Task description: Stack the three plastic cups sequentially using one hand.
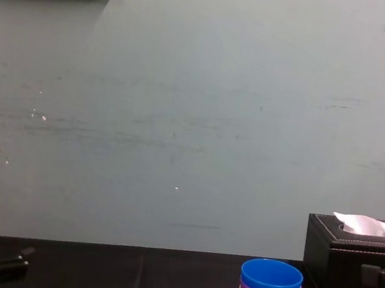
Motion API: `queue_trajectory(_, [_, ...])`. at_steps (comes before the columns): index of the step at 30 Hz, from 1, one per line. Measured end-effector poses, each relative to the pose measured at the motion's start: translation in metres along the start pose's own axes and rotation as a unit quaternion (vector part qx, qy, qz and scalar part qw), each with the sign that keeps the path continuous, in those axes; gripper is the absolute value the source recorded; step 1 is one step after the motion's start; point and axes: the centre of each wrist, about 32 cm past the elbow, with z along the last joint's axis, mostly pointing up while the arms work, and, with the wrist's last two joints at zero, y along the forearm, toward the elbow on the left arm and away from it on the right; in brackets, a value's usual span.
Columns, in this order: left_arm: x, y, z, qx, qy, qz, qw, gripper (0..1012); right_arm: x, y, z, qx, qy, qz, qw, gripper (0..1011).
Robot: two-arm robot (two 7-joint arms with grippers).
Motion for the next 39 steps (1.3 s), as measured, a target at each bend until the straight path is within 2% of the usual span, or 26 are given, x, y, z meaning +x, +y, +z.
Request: queue_trajectory(39, [0.0, 0.0, 0.0, 0.0, 0.0, 0.0, 1.0, 1011, -0.0006, 0.0005, 0.0014, 0.001, 0.0, 0.003, 1.0, 1003])
